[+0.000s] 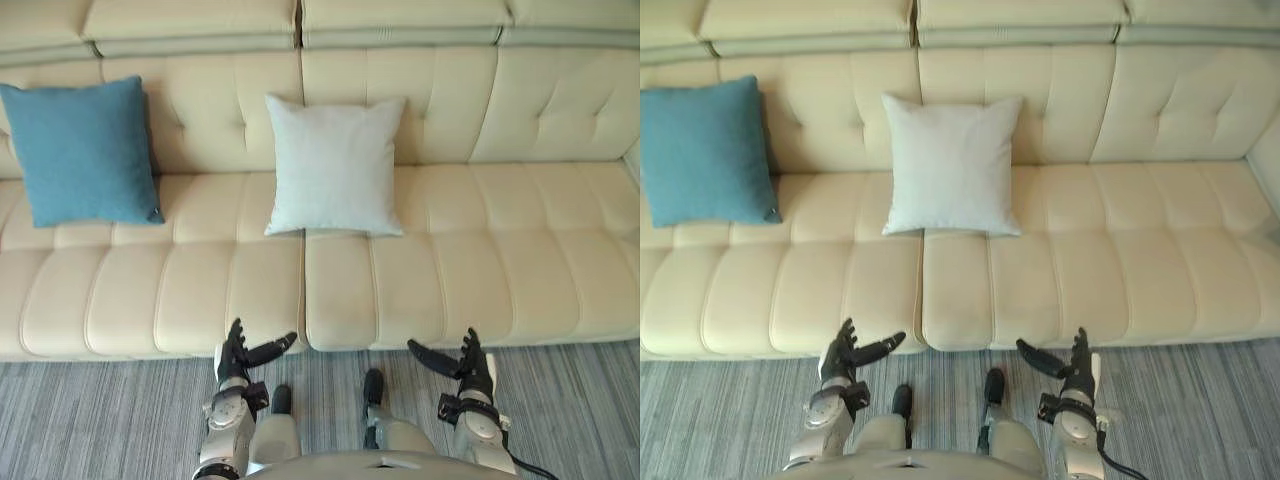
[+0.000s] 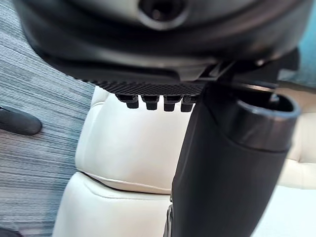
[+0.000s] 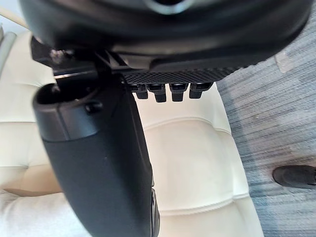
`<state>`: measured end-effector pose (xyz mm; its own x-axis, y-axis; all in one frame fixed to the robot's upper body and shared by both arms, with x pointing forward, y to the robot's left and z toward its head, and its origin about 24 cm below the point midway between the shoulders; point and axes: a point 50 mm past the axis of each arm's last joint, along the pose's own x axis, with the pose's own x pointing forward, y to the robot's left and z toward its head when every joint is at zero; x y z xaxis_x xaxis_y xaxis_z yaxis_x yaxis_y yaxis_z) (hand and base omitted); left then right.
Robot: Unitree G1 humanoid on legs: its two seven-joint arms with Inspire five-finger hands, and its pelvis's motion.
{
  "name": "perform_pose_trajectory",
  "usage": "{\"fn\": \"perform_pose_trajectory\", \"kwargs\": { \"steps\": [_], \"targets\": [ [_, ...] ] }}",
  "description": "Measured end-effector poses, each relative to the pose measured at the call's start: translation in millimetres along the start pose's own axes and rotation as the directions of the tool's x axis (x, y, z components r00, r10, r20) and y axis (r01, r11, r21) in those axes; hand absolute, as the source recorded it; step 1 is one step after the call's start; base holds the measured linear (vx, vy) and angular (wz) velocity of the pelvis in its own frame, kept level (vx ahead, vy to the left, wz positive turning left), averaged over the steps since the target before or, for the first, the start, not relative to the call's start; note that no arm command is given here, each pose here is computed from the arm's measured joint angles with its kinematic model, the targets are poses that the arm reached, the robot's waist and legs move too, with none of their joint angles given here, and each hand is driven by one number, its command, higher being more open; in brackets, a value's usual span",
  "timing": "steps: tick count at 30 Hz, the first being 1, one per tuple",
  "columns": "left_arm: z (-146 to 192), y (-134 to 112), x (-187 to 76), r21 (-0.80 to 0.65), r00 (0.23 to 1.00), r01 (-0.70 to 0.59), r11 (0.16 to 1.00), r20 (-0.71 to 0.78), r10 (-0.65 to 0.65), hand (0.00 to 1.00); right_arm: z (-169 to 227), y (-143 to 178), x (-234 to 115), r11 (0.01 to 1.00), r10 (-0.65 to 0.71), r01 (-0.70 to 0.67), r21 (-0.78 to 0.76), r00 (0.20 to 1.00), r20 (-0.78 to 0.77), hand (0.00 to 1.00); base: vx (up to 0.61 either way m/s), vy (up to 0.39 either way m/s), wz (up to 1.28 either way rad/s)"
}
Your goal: Pick up cushions and gather them together orderly.
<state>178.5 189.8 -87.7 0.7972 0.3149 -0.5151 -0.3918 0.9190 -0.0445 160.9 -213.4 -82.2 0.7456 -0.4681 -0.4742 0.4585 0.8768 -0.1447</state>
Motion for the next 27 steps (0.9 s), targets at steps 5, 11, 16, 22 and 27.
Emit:
{"fn": "perform_pose_trajectory", "kwargs": {
  "steps": [5,11,16,22,27],
  "targets": [
    [-45,8,-10,0.106,0.983,0.009,0.994,-0.185,0.011,1.0,-43,7,-10,0.995,0.048,-0.063,-0.076,0.982,-0.181,1.0,0.06,0.043,-0.05],
    [-77,25,-22,0.135,0.941,-0.042,0.99,-0.329,0.085,1.0,-77,3,-22,0.992,0.048,-0.084,-0.093,0.94,-0.337,1.0,0.06,0.043,-0.05],
    [-95,40,-32,0.175,0.901,-0.066,0.982,-0.413,0.134,1.0,-97,-10,-30,0.997,0.007,-0.041,-0.068,0.898,-0.441,1.0,0.07,0.085,-0.19],
    [-88,38,-24,0.179,0.91,-0.044,0.983,-0.399,0.113,1.0,-97,-5,-26,0.997,0.032,-0.062,-0.05,0.887,-0.46,1.0,-0.04,0.052,-0.19],
    [-73,39,-11,0.171,0.927,-0.064,0.983,-0.354,0.122,1.0,-89,18,-21,0.995,0.089,-0.104,-0.008,0.888,-0.451,1.0,-0.14,-0.082,0.1]
  ]
}}
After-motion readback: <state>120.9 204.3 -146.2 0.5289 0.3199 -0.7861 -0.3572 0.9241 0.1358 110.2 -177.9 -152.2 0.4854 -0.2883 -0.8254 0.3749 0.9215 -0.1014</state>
